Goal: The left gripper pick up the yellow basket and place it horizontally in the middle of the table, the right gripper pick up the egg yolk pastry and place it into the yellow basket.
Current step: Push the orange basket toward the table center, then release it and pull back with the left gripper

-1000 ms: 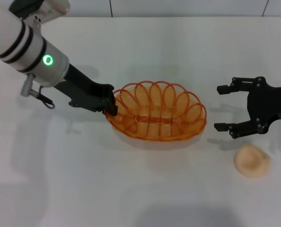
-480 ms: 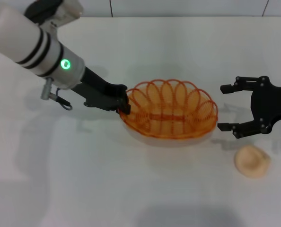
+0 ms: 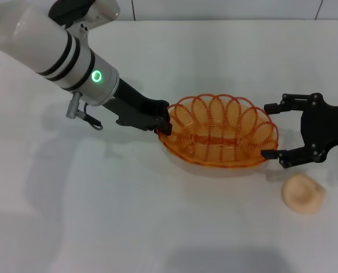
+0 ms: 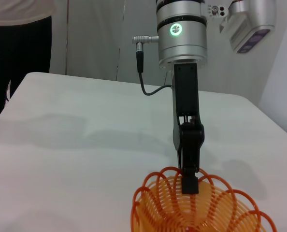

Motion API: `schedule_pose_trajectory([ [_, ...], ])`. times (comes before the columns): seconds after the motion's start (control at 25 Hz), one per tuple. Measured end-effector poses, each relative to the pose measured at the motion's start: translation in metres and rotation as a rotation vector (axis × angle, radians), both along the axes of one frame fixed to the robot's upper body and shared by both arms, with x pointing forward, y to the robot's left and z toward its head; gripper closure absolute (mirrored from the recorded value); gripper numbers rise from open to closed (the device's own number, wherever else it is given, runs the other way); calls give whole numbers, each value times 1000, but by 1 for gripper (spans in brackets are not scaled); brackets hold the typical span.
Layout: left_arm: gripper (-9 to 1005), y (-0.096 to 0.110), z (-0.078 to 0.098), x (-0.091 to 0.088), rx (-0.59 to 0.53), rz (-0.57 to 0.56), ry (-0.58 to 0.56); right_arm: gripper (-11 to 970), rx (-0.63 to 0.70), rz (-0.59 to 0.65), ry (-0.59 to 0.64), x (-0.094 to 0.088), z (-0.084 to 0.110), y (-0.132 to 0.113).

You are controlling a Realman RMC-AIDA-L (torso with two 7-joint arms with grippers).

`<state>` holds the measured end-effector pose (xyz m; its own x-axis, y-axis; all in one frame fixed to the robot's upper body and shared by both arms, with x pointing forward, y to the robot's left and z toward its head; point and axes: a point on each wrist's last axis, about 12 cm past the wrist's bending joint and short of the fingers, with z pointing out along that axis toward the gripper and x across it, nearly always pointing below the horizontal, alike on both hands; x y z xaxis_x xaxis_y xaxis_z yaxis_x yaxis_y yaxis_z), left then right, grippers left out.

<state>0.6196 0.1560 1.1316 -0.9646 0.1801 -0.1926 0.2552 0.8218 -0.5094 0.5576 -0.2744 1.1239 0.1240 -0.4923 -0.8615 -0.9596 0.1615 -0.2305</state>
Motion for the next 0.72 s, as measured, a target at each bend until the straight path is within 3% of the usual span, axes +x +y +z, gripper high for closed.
schedule_pose_trajectory([
  [0.72, 914, -1, -4, -3, -34, 4, 37, 91, -1, 3, -3, 0, -1, 0],
])
